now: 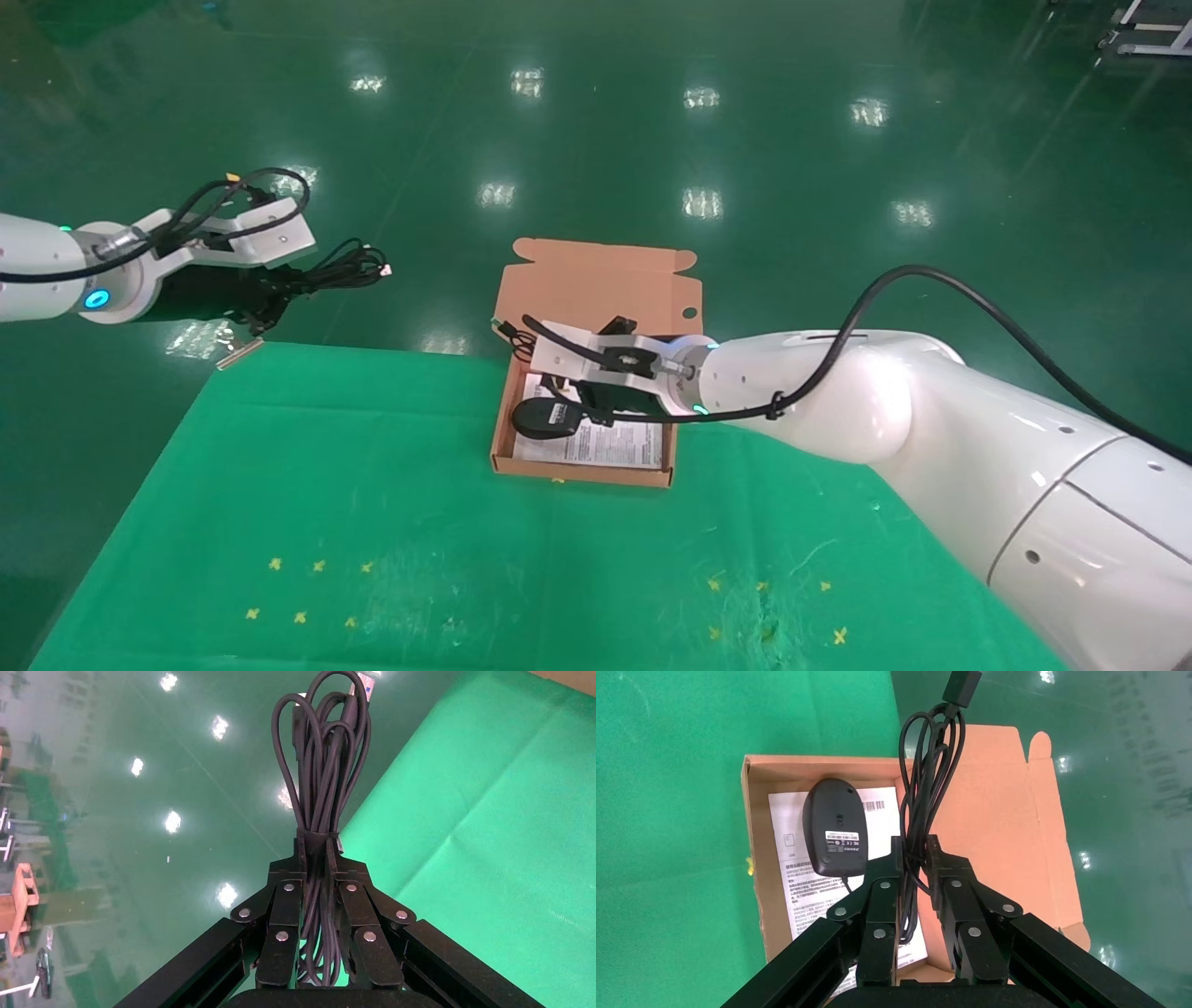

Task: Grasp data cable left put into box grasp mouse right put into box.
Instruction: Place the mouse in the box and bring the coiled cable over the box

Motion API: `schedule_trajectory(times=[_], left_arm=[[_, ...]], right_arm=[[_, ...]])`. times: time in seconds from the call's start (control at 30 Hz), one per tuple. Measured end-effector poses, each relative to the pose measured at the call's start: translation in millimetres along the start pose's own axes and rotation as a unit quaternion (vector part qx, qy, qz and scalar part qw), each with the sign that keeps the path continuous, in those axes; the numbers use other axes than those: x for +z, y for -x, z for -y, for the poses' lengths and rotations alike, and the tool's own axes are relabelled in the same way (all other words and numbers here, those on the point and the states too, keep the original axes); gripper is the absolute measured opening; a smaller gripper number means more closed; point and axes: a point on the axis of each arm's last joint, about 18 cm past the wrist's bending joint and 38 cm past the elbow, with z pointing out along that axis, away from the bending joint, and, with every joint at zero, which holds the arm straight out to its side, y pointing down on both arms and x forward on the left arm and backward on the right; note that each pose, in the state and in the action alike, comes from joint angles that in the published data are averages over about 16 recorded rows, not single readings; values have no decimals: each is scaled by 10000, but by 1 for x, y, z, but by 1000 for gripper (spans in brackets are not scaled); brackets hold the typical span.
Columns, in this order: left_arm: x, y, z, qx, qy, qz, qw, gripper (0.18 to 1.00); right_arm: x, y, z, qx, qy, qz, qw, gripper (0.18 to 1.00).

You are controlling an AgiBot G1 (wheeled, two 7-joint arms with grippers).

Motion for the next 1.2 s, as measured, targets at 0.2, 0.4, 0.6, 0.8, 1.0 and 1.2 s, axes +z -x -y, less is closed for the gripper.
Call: schedule_trajectory(times=[0.2,0.4,0.6,0.8,1.0,1.2], left_arm=[[7,-9,10,75,-137,-77,9998,226],[24,-33,31,205,-451,-276,9984,226],[49,-69,63,436,-907,-511,9936,226],[75,-110,95,759,-1297,-691,9862,226],[92,-149,118,1182,-1598,-855,9763,226],[97,-178,131,1575,-1840,-1015,9649,226]], right_arm=[[-6,-4,-4,16,-14,-38,10000,266],[-21,-19,-19,73,31,-194,9998,326],[-47,-43,-46,147,181,-465,9986,425],[-83,-66,-74,173,353,-738,9965,557],[-115,-78,-91,126,485,-897,9947,699],[-135,-81,-95,52,582,-945,9938,823]])
